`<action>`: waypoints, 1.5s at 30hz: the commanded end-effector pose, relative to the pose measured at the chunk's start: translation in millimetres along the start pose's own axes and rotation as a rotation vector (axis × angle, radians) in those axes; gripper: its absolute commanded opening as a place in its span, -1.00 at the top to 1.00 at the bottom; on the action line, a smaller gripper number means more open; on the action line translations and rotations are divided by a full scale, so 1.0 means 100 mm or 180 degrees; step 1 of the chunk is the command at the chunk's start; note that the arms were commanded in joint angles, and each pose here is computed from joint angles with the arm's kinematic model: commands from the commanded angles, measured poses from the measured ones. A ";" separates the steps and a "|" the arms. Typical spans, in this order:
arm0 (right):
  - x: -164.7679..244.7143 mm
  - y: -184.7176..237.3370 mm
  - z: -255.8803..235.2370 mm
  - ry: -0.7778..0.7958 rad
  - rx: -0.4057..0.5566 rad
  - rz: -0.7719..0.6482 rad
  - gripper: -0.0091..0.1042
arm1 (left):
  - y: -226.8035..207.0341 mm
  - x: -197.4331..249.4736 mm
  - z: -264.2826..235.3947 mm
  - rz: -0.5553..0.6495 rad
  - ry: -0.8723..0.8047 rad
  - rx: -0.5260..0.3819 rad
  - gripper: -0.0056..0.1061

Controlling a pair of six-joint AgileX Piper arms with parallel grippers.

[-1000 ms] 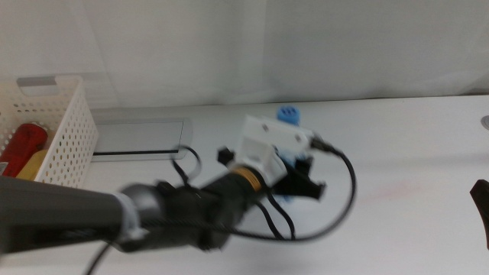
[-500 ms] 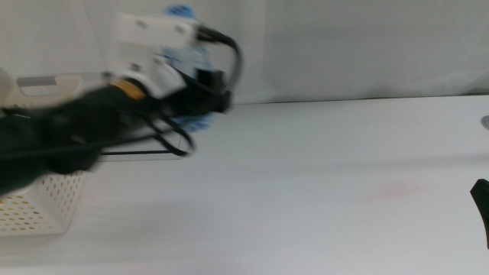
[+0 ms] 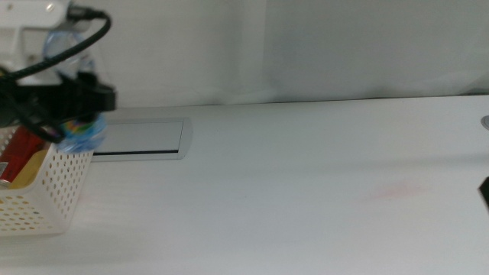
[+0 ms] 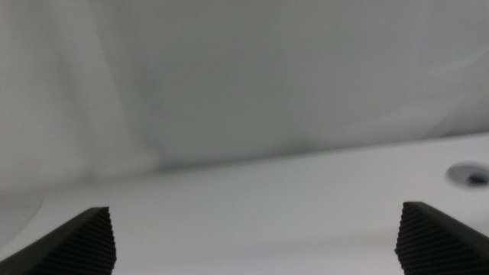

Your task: Use arms to grab the bottles and put them into the dustbin to the left of the table.

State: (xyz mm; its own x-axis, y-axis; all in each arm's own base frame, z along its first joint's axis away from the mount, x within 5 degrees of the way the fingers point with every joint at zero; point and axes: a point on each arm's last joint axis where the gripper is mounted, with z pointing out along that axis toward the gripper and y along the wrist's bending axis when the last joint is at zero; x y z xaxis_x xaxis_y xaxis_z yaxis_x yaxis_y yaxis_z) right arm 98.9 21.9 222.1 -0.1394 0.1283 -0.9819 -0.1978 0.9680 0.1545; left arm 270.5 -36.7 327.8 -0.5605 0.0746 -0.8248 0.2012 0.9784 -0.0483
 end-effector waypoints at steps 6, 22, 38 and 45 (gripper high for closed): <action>-0.15 -0.06 -0.25 -0.0665 0.0237 -0.0034 -0.94 | 0.37 0.03 -0.19 -0.0025 0.0175 -0.0421 0.95; -0.27 -0.01 -0.62 -0.1563 0.0196 -0.0098 -0.94 | 0.90 -0.03 -0.33 -0.0427 0.0297 -0.1158 0.95; -0.26 -0.01 -0.61 -0.1526 0.0203 -0.0102 -0.94 | 1.30 0.43 0.68 -0.0748 0.0983 -0.1130 0.95; -0.26 -0.01 -0.61 -0.1526 0.0203 -0.0102 -0.94 | 1.31 0.47 0.74 -0.0805 0.1015 -0.1132 0.74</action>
State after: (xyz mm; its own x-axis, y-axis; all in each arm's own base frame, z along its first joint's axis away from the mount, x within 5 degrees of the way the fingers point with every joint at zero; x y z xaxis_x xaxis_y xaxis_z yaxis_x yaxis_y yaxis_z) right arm 47.0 4.4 255.6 0.3118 0.1815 -0.9327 -0.1378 0.9798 0.1446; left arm 325.4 79.0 232.5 -0.8252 -0.1610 -0.5414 -0.2077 0.9779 0.0258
